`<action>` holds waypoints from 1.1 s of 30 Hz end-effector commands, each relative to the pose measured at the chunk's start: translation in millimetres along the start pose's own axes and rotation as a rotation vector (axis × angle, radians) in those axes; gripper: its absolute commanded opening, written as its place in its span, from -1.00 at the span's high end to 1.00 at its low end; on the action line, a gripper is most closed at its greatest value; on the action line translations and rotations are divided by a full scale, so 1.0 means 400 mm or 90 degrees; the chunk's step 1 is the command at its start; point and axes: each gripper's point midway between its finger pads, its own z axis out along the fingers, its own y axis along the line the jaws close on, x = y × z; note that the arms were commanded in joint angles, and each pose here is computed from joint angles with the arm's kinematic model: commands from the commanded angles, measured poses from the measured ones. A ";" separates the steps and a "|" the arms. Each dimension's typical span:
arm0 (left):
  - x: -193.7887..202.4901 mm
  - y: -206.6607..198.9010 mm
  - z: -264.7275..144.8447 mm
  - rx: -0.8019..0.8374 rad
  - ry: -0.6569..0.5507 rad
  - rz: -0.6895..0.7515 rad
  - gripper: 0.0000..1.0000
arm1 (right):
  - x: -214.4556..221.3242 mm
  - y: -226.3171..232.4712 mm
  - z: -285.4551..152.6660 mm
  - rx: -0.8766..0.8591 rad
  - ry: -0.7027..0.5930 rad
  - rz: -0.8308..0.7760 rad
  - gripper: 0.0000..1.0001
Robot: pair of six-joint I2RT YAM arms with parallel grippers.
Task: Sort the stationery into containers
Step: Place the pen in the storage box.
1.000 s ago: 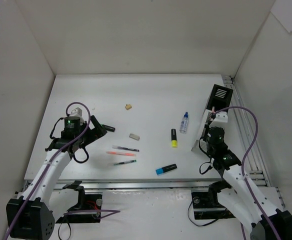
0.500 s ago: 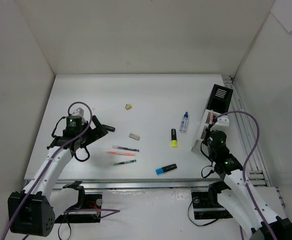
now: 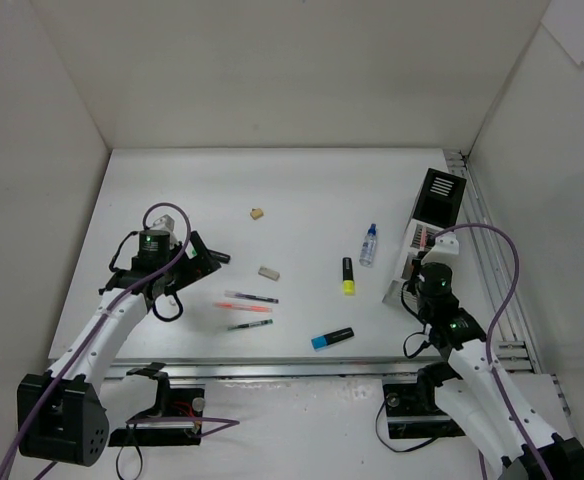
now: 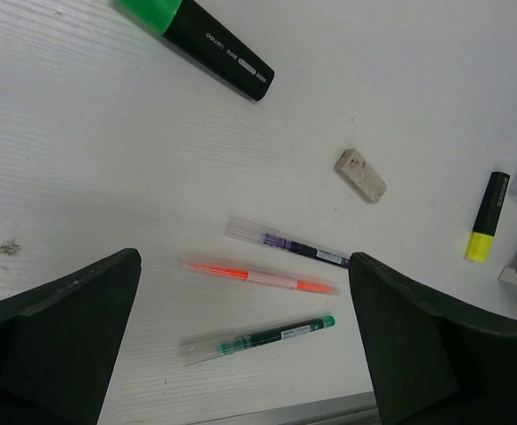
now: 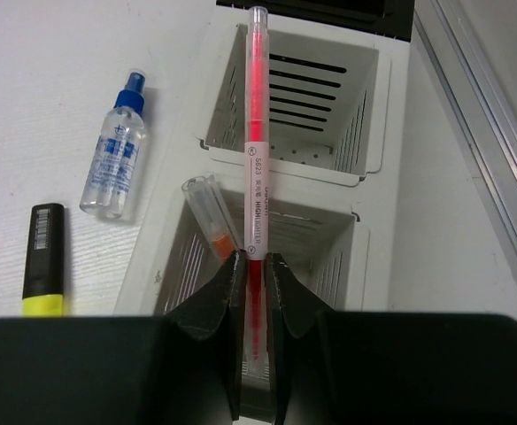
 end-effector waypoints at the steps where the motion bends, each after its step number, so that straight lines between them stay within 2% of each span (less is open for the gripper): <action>1: -0.078 -0.062 -0.023 0.041 -0.059 0.019 -0.99 | -0.008 0.001 0.006 0.004 0.001 0.010 0.87; 11: -0.078 -0.057 -0.024 0.034 -0.058 0.025 -0.99 | 0.008 0.009 0.018 0.000 0.017 0.003 0.76; 17: -0.079 -0.055 -0.032 0.032 -0.064 0.030 -0.99 | 0.005 0.007 0.014 -0.003 0.011 0.005 0.47; 25: -0.082 -0.064 -0.037 0.037 -0.067 0.037 -0.99 | 0.002 0.006 0.008 -0.005 0.004 0.005 0.42; 31: -0.088 -0.090 -0.048 0.051 -0.071 0.050 -0.99 | -0.071 0.011 -0.019 -0.019 -0.025 0.004 0.32; 33: -0.086 -0.097 -0.052 0.053 -0.069 0.055 -0.99 | -0.131 0.017 -0.041 -0.032 -0.060 0.012 0.24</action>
